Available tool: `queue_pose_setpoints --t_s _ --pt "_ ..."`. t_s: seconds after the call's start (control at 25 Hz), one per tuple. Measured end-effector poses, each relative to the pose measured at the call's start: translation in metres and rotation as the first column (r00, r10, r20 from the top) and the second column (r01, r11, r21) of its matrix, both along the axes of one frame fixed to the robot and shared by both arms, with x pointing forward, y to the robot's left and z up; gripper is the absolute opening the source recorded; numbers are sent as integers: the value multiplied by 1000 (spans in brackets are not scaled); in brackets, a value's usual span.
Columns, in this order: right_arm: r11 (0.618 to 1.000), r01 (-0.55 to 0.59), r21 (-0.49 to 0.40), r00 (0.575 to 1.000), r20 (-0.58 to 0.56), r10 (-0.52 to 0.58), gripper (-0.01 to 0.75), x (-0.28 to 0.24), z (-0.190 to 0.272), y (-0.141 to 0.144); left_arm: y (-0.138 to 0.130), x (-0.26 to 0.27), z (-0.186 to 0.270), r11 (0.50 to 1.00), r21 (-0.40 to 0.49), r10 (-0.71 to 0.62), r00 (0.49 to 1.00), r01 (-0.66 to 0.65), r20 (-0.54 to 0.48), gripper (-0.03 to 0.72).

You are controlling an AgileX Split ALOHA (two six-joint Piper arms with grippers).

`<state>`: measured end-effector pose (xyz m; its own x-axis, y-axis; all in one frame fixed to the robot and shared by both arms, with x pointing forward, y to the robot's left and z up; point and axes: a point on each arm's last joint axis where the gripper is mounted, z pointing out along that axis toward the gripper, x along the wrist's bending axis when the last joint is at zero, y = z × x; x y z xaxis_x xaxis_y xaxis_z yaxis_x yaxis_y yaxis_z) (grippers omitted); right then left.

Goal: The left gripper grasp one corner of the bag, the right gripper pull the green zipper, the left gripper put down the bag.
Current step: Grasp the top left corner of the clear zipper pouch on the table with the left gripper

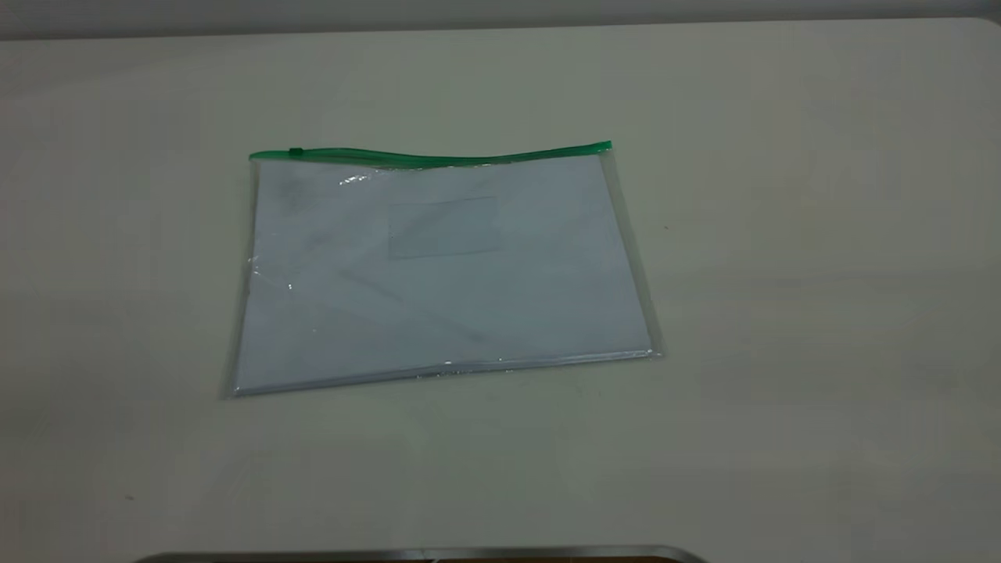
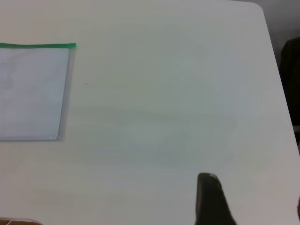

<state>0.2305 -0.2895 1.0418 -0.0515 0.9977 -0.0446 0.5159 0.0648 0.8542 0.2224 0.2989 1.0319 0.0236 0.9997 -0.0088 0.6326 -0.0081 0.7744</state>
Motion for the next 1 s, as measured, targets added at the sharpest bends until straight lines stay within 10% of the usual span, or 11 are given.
queue_pose_setpoints --t_s 0.48,1.0 --pt "1000 13 21 1000 0 -13 472 0 0 0 -1 67 52 997 -61 29 985 -40 -171 568" --pt "1000 13 22 1000 0 -13 472 0 0 0 -23 221 13 967 -229 -202 878 109 -434 568"
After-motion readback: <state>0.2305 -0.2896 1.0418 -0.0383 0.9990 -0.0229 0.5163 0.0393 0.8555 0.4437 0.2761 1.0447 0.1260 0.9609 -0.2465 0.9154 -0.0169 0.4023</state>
